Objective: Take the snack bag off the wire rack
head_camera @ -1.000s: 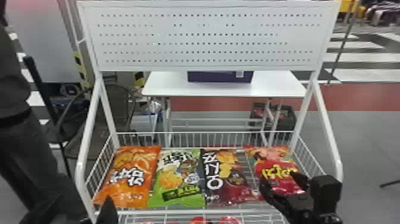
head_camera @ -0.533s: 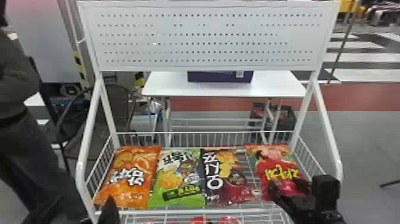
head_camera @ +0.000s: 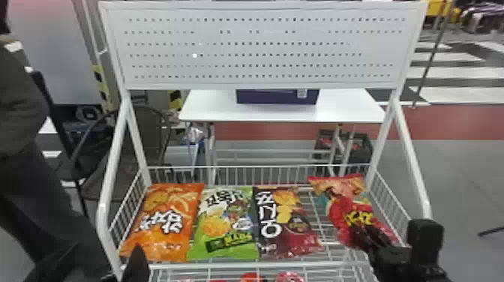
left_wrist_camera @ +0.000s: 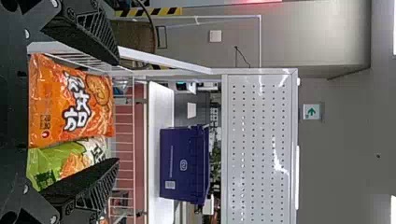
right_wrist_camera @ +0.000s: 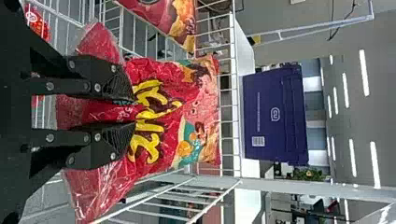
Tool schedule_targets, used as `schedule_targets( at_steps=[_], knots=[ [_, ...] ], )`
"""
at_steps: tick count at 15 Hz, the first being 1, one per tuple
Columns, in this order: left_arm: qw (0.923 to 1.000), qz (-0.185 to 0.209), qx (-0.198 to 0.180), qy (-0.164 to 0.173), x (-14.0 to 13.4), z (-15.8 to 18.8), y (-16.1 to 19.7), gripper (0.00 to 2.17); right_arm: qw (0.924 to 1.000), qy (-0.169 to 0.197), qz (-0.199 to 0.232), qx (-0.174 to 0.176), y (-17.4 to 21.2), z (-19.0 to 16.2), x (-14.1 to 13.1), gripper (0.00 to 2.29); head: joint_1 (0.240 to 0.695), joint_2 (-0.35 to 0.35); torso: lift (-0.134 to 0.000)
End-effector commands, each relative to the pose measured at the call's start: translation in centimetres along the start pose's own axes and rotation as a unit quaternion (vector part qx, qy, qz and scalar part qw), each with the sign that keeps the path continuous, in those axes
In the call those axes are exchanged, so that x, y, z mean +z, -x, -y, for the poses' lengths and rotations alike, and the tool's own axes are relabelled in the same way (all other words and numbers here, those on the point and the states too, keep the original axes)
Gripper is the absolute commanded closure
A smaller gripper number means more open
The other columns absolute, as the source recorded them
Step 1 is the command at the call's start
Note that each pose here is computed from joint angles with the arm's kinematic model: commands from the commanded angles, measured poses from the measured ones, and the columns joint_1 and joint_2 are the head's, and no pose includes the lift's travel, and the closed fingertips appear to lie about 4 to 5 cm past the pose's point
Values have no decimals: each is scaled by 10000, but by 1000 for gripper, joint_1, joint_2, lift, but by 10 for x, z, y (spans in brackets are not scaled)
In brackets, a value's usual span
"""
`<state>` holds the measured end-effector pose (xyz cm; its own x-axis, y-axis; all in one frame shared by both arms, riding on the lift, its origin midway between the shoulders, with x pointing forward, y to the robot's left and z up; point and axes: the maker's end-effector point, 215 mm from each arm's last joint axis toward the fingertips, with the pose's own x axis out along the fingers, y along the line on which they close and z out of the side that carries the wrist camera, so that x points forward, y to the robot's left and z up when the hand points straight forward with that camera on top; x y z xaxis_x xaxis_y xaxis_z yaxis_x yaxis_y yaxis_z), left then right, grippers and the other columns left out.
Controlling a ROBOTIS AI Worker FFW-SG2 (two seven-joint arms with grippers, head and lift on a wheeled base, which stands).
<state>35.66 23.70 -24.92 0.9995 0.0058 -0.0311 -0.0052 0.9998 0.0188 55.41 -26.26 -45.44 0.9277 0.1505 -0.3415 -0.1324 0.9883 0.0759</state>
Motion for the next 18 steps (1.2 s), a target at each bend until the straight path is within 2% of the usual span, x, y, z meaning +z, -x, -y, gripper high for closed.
schedule_targets(
  at_steps=[1, 2, 4, 8, 11, 14, 18],
  knots=[
    [10000, 5, 2, 11, 0, 0, -1, 164, 9999, -24, 155, 37, 7, -4, 13, 2159, 499, 0, 0],
    [10000, 12, -1, 15, 0, 0, -2, 164, 9999, -31, 146, 41, 11, -4, 14, 2159, 499, 0, 0],
    [10000, 17, -8, 22, 0, 1, -3, 164, 9992, -67, 397, 34, 29, -9, 29, 2159, 499, 0, 0],
    [10000, 16, -13, 21, -1, 1, -4, 164, 9944, 47, 1053, 77, 89, -27, 85, 2159, 499, 0, 0],
    [10000, 2, -8, 60, -3, 0, -7, 164, 9931, 12, 1162, 129, 130, -32, 94, 2159, 499, 0, 0],
    [10000, 1, -11, 61, -4, 0, -7, 164, 9864, -20, 1627, 249, 182, -45, 112, 2159, 499, 0, 0],
    [10000, 28, 23, 74, -2, -6, -4, 164, 9812, 77, 1925, 103, 230, -38, 128, 2155, 499, 0, 0]
  ],
)
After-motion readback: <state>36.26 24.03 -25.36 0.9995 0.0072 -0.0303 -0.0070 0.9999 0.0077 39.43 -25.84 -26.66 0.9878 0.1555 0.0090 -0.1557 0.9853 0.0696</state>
